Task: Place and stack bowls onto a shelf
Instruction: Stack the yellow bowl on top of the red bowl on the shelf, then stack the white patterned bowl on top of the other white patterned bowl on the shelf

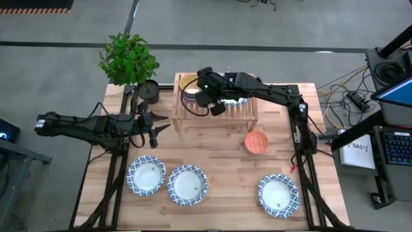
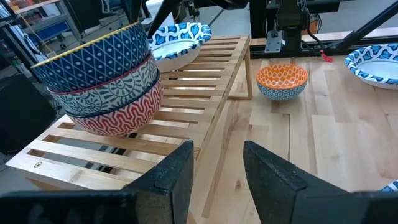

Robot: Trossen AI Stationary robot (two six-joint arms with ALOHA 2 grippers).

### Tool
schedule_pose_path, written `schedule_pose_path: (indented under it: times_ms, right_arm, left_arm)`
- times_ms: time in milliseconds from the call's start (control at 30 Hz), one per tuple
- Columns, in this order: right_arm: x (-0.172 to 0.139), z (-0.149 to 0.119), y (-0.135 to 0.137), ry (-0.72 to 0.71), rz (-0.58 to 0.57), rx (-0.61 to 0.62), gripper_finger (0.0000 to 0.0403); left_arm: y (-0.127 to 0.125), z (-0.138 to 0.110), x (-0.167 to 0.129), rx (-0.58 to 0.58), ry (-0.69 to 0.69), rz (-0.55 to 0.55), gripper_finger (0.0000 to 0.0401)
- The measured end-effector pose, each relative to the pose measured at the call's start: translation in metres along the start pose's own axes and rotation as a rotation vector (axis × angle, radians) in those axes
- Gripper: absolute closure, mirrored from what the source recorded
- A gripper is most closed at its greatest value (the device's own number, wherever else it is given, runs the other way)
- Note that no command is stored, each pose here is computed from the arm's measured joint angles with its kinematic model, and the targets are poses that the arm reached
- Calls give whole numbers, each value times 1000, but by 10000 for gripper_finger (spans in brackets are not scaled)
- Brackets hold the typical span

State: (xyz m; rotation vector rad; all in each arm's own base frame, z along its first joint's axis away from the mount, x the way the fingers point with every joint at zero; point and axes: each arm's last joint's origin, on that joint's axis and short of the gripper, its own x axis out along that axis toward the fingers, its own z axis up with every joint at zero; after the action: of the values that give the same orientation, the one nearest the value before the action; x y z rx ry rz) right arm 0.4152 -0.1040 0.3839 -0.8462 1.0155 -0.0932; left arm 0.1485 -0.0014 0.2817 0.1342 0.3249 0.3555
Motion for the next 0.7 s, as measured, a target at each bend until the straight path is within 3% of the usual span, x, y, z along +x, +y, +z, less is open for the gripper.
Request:
schedule_pose_path:
  times_ms: [200, 533, 700]
  right_arm:
    - [-1, -1, 1, 13, 3, 134, 329]
    - [-8, 2, 1, 14, -25, 190, 274]
    - [-28, 11, 6, -27, -54, 316, 278]
  left_arm:
    - [0, -1, 0, 3, 7, 0, 278]
    - [0, -1, 0, 3, 7, 0, 278]
    - [0, -1, 0, 3, 7, 0, 278]
